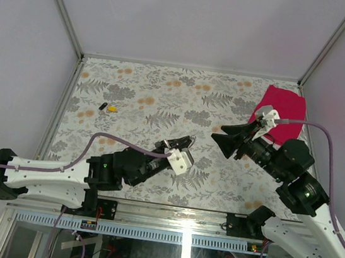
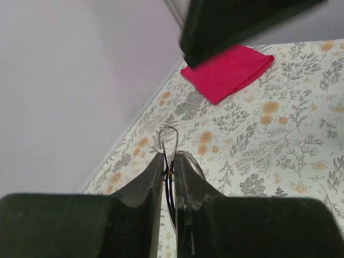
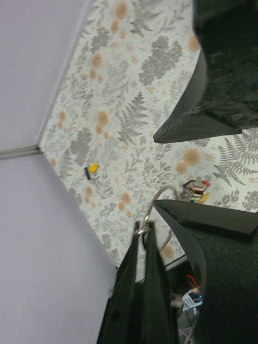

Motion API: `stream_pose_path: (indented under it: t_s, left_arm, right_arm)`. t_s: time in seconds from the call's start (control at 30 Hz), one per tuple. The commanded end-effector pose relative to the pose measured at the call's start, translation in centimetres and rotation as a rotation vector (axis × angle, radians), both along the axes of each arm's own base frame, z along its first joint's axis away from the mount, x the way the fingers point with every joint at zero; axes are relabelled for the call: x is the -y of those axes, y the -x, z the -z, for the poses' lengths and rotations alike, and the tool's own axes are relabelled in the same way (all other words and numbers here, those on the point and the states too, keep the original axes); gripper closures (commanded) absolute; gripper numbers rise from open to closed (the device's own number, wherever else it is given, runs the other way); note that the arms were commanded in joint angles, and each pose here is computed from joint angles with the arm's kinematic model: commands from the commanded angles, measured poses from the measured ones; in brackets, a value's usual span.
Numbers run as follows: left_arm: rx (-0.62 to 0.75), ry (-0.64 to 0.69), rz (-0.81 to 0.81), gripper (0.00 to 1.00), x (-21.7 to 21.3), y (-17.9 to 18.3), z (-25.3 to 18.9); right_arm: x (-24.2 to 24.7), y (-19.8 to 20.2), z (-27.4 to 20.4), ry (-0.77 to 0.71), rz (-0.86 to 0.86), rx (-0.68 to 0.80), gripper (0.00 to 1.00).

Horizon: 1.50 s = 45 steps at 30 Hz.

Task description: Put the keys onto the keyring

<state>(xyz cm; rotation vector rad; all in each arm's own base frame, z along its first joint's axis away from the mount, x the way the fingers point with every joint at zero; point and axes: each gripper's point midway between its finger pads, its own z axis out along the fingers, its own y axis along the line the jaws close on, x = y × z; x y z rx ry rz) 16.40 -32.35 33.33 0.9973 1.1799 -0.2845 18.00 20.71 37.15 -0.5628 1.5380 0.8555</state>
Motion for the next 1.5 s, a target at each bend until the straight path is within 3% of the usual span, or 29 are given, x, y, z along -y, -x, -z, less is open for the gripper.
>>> stream_pose_path:
  t_s: [0.0, 0.17, 0.3, 0.63, 1.03, 1.27, 1.47]
  left_arm:
    - [-0.091, 0.079, -0.08, 1.0, -1.5, -1.0, -2.9]
    - [-0.124, 0.072, -0.155, 1.0, -3.5, -1.5, -4.3]
    - [-0.144, 0.042, -0.183, 1.0, -4.7, -1.6, -4.9]
    - [-0.166, 0.048, -0.205, 1.0, -6.8, -1.4, -7.6]
    - [-0.17, 0.022, -0.223, 1.0, -7.6, -1.4, -8.8]
    - [-0.201, 0.015, -0.223, 1.0, -7.6, -1.2, -8.3]
    - [-0.22, 0.023, -0.239, 1.0, -7.8, -1.3, -8.1]
  right_arm:
    - [-0.2, -2.2, 3.1, -0.005, 0.088, -0.092, 0.43]
    - [-1.0, -4.6, 8.4, 0.028, 0.182, -0.264, 0.31]
    - [-3.9, -5.7, 11.7, 0.05, 0.098, -0.308, 0.29]
    - [-13.2, -11.6, 17.6, 0.054, -0.048, -0.442, 0.32]
    - [-29.4, -16.2, 21.0, -0.013, -0.22, -0.523, 0.39]
    - [-37.3, -19.0, 22.0, -0.156, -0.209, -0.596, 0.42]
    - [-41.1, -21.9, 23.0, -0.259, -0.107, -0.604, 0.41]
